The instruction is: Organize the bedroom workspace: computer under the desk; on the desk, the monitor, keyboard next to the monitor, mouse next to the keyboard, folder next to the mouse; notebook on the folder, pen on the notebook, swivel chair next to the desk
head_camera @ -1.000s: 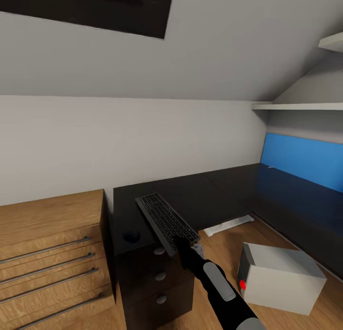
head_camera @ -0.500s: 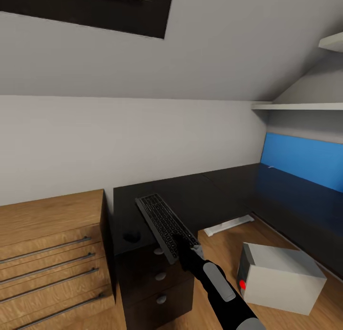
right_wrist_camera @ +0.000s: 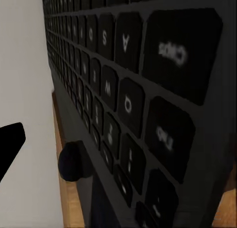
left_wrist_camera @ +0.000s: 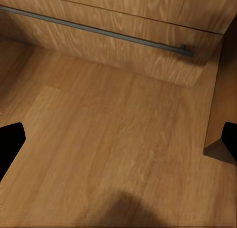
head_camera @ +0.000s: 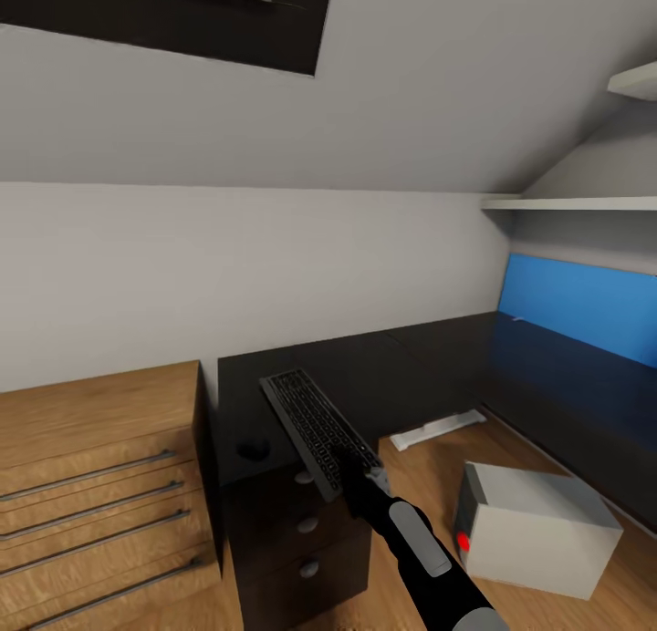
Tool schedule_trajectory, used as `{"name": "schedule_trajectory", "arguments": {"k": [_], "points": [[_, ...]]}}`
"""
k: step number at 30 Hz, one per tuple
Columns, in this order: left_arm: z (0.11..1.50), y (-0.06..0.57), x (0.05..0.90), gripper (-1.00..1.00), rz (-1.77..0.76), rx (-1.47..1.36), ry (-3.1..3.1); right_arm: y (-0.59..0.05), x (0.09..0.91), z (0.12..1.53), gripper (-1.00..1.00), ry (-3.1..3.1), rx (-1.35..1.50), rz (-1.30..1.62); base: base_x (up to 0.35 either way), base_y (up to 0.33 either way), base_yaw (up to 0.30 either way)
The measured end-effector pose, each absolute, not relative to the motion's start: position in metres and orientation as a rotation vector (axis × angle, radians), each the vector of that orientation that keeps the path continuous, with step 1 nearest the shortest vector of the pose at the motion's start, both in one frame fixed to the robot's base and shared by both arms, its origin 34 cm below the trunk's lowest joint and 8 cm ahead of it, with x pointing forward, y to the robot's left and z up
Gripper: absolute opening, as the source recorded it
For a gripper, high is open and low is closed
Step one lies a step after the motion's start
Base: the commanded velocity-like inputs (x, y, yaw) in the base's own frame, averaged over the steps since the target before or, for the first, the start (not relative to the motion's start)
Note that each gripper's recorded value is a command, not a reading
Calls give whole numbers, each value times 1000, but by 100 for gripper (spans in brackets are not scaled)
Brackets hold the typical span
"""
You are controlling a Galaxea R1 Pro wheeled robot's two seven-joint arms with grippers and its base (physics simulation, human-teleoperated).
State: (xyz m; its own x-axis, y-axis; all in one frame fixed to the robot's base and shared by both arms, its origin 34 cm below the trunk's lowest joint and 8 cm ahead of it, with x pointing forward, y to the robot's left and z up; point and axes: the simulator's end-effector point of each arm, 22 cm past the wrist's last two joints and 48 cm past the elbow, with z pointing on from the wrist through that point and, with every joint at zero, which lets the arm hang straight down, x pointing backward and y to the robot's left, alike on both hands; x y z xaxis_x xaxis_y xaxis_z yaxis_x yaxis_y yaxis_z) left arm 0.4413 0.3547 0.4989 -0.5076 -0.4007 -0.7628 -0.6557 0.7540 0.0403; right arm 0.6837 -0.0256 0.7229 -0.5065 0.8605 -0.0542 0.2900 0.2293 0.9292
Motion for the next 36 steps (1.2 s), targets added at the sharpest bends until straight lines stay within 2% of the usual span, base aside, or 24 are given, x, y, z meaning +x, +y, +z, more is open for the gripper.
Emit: {"name": "schedule_trajectory", "arguments": {"k": [20,36], "points": [[499,354,441,100,417,-786,2170,-26,684,723,100,1926,1054,1267,-170,-6,0],[499,354,441,100,417,-786,2170,-27,685,724,100,1919,1055,1270,-54,-9,0]]}}
